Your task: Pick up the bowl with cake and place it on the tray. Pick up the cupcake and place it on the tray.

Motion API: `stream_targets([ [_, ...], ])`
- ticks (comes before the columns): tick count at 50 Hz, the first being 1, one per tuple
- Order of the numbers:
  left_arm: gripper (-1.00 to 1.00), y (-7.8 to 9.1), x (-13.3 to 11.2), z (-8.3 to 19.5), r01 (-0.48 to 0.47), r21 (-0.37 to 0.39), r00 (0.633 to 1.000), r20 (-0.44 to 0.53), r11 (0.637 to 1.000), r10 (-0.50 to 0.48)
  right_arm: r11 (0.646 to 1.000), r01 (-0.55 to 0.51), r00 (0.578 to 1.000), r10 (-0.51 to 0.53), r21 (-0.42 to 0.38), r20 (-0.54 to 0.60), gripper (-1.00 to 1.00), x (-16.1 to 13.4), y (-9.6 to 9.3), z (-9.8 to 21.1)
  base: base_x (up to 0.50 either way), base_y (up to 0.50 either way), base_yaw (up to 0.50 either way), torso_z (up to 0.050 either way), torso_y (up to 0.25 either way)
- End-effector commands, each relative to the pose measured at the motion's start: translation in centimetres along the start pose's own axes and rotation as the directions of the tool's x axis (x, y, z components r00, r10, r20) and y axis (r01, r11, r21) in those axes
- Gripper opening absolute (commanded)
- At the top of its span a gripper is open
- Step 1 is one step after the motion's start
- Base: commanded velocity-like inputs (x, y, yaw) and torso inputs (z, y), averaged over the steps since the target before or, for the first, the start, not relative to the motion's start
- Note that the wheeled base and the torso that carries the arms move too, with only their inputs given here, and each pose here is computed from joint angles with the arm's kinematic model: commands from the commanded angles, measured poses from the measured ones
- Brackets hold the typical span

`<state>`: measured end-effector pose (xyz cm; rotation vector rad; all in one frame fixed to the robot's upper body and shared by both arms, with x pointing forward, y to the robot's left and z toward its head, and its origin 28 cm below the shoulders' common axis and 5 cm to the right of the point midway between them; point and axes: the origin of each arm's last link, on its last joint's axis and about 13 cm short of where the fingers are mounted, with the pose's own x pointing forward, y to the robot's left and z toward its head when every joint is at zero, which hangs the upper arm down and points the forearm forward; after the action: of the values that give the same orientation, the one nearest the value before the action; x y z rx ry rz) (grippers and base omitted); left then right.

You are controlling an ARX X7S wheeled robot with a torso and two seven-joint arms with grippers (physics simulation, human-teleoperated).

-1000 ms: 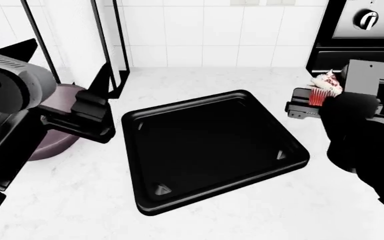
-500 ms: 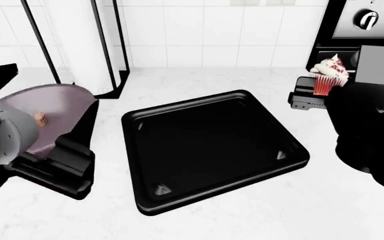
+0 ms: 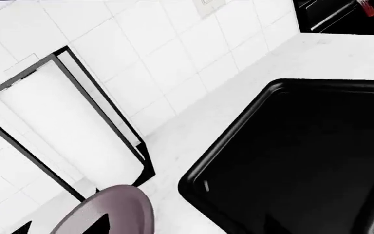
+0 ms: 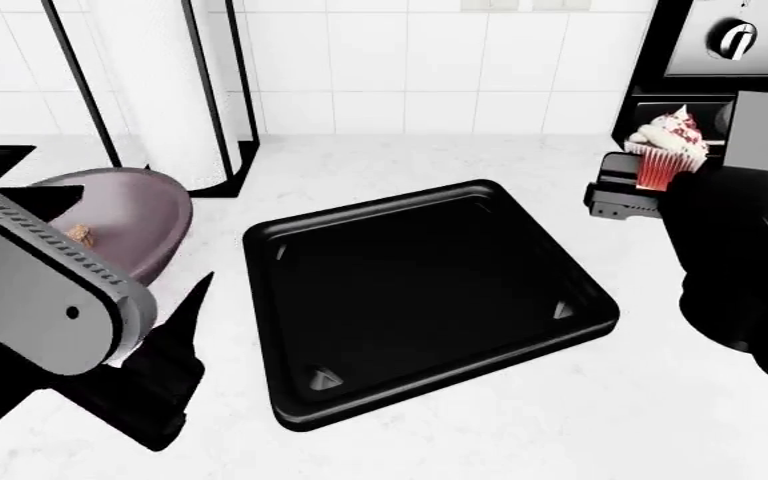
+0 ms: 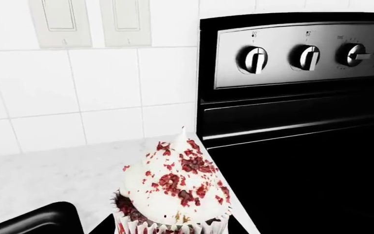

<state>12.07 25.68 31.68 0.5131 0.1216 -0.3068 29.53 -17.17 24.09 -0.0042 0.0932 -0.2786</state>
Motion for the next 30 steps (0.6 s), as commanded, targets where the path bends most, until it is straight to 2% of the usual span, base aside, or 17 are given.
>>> stream_targets([
  [1,1.0,-0.2,-0.1,-1.1,0.069,-0.003,0.992,-0.107,0.998,-0.069,1.0,0.007,1.0,-0.007,-0.012,0.009,-1.0,0.0,-0.3,-0.1,0.0,0.0,0.0,0.0,0.0],
  [7,1.0,-0.2,-0.2,-1.5,0.071,-0.029,0.989,-0.129,0.997,-0.074,1.0,0.007,1.0,-0.007,-0.01,0.004,-1.0,0.1,-0.3,-0.2,0.0,0.0,0.0,0.0,0.0],
  [21,1.0,0.4,1.0,-2.0,0.042,-0.033,0.983,-0.18,0.999,-0.048,1.0,0.012,1.0,-0.012,-0.014,0.002,-1.0,0.2,-0.3,-0.3,0.0,0.0,0.0,0.0,0.0],
  [30,1.0,1.0,2.4,-1.9,-0.024,-0.033,0.977,-0.21,0.999,0.017,1.0,0.019,1.0,-0.019,-0.016,-0.001,-1.0,0.2,-0.5,-0.6,0.0,0.0,0.0,0.0,0.0],
])
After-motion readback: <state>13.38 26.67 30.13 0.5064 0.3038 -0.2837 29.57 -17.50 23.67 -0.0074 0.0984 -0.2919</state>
